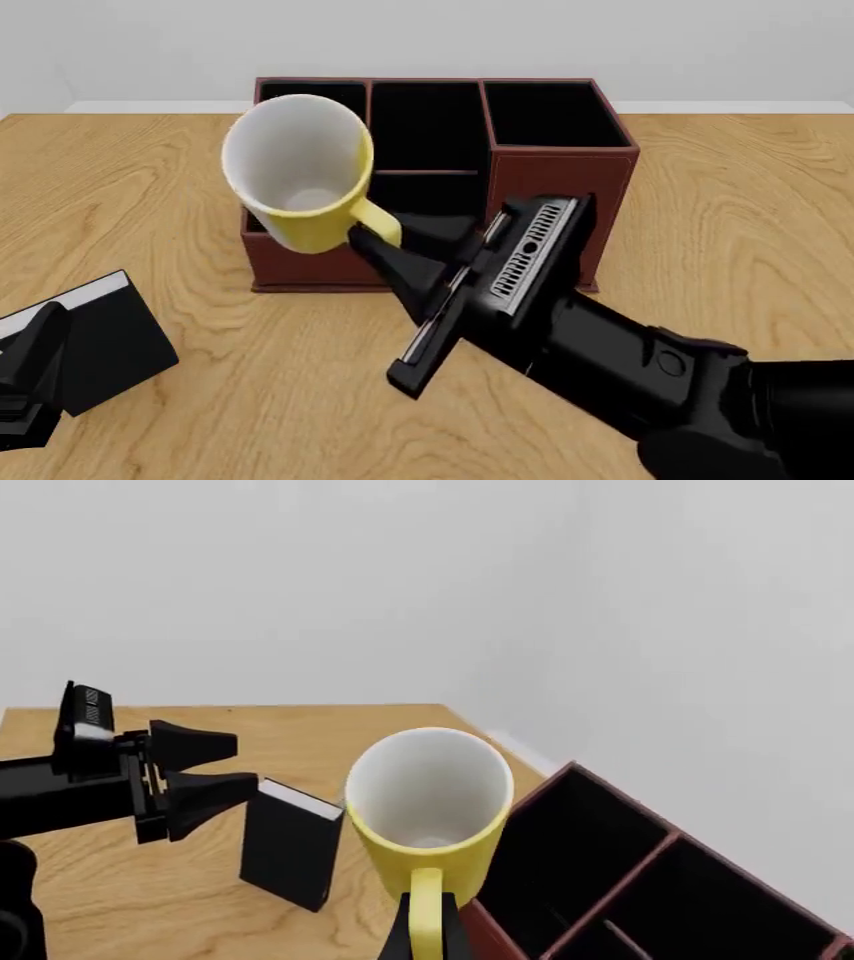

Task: Pick up the yellow and white mug and place it to the right of the caddy.

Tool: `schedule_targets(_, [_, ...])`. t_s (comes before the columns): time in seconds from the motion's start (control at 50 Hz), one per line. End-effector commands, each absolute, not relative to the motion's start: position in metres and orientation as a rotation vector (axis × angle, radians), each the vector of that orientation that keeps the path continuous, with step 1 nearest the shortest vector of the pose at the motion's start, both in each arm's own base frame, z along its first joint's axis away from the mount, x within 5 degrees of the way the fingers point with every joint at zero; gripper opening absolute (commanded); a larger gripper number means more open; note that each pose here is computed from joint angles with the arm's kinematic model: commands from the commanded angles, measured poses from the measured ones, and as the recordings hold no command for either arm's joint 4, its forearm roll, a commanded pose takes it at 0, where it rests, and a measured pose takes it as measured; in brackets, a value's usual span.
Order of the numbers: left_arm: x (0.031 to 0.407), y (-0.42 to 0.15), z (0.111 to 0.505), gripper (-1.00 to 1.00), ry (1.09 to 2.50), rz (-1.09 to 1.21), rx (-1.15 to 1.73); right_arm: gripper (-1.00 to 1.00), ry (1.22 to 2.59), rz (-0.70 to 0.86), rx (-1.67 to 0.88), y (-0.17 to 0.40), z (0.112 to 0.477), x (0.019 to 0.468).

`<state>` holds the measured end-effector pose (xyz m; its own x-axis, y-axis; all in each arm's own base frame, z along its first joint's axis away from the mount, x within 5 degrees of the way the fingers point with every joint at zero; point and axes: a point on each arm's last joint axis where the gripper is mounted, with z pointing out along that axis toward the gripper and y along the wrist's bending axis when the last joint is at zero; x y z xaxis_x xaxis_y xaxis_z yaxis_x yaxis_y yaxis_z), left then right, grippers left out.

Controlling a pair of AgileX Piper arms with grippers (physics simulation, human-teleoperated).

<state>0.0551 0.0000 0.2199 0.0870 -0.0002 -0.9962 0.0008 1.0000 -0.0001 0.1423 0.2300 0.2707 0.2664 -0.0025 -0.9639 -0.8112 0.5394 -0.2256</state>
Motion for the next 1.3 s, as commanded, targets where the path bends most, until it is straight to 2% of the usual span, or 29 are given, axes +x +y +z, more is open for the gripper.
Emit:
schedule_targets(0.02, [0.055,0.0,0.22,1.0,1.484,-0.001,0.001,-1.0,1.166,0.644,-0.82,0.214,0.285,0.137])
schedule_targets(1.3, [0.055,0.0,0.22,1.0,1.484,0.0,0.001,-1.0,1.149,0.469,-0.657,0.121,0.326,0.119])
